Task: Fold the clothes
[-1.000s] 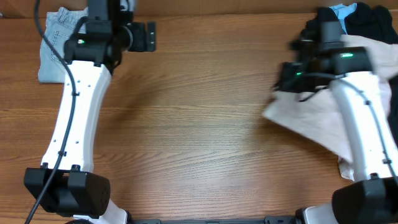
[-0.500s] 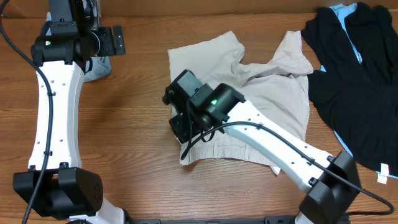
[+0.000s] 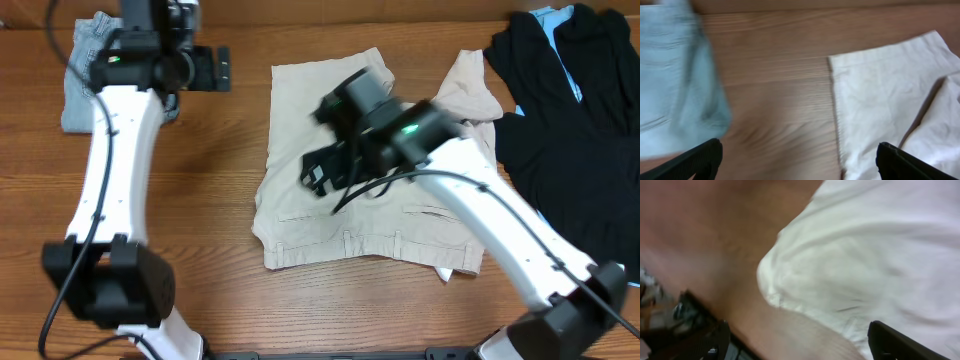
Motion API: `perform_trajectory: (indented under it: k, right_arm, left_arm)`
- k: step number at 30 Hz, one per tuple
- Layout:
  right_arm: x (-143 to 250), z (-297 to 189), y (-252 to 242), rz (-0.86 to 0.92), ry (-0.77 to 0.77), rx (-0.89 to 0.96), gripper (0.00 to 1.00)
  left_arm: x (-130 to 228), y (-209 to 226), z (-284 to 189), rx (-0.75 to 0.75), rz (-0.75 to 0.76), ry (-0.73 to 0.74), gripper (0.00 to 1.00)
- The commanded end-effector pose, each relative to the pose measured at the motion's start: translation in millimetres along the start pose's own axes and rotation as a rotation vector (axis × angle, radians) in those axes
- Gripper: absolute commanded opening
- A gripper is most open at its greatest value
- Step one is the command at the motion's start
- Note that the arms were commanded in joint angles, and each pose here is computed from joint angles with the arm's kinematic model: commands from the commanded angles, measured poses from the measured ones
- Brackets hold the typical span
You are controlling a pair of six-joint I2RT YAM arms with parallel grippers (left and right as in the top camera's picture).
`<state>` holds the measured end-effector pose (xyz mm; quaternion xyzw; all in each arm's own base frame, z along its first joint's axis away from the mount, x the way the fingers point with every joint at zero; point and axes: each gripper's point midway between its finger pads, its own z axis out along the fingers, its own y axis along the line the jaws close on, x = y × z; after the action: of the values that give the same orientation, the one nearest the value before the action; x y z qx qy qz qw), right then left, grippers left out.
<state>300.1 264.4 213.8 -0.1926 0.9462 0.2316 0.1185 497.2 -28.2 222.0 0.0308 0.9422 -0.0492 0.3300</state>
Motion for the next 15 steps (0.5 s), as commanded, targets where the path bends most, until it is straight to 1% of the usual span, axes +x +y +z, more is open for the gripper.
perform_trajectory:
  k: [1,4,8,9,15]
  right_arm:
    - [-21.1,-40.7,-42.9,0.083,-0.117,0.084,0.95]
    - [-25.0,-53.6,-82.0,0.172,-0.142,0.143,0.95]
    - [-28.4,-71.1,-125.1,0.268,-0.184,0.201,0.96]
    - [-28.2,-74.6,-134.2,0.286,-0.191,0.222,0.99]
    - [-24.9,-90.5,-173.0,0.357,-0.220,0.325,1.00]
  left_arm:
    - [1.1,-39.5,38.6,0.099,0.089,0.016,1.00]
    - [1.6,-68.1,64.4,0.134,0.141,0.005,1.00]
    - [13.0,-104.5,96.2,0.174,0.206,0.017,1.00]
    - [17.3,-110.3,103.0,0.181,0.214,0.027,1.00]
    - [52.7,-132.3,141.5,0.207,0.245,0.118,0.98]
